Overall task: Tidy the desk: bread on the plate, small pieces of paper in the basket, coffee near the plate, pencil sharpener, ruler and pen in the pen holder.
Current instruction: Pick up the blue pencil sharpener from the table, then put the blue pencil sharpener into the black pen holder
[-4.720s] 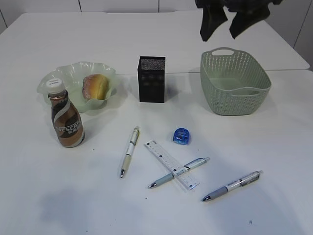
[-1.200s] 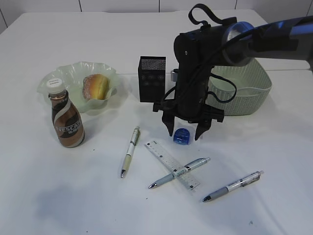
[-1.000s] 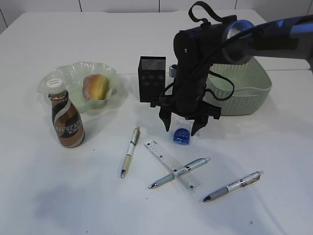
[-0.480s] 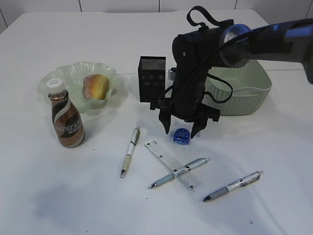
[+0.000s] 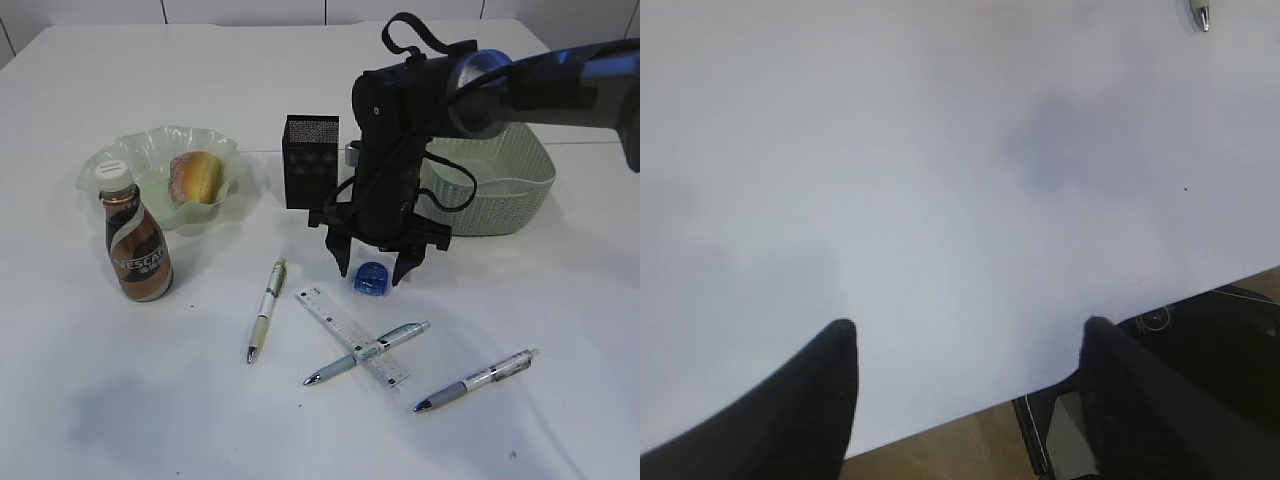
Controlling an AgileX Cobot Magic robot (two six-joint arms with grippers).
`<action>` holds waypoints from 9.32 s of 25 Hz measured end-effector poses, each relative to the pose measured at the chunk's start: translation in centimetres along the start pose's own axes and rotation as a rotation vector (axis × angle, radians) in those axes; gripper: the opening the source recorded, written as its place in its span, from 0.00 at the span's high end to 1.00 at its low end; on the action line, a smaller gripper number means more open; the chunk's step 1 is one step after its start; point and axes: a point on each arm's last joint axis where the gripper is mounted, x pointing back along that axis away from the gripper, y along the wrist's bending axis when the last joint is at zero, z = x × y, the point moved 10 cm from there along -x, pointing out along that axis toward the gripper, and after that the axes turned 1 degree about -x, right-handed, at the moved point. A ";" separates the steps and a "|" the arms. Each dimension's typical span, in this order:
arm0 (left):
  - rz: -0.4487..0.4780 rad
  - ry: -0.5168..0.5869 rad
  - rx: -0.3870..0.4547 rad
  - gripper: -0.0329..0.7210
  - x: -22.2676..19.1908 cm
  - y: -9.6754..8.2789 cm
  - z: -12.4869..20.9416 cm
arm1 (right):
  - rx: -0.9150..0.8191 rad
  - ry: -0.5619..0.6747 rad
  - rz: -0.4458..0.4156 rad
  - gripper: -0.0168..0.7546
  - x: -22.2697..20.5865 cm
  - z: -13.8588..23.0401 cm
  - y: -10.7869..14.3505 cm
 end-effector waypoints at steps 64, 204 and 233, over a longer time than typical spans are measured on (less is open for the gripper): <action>-0.002 0.002 -0.001 0.31 0.0 0.0 0.0 | -0.002 0.019 0.037 0.29 -1.0 0.2 -0.7; -0.036 -0.081 0.007 0.34 0.1 0.7 -1.5 | 0.569 -0.880 -0.174 0.53 14.6 -15.8 9.4; -0.036 -0.110 0.006 0.34 0.1 0.7 -2.1 | 0.657 -0.960 -0.200 0.53 11.2 -16.2 9.8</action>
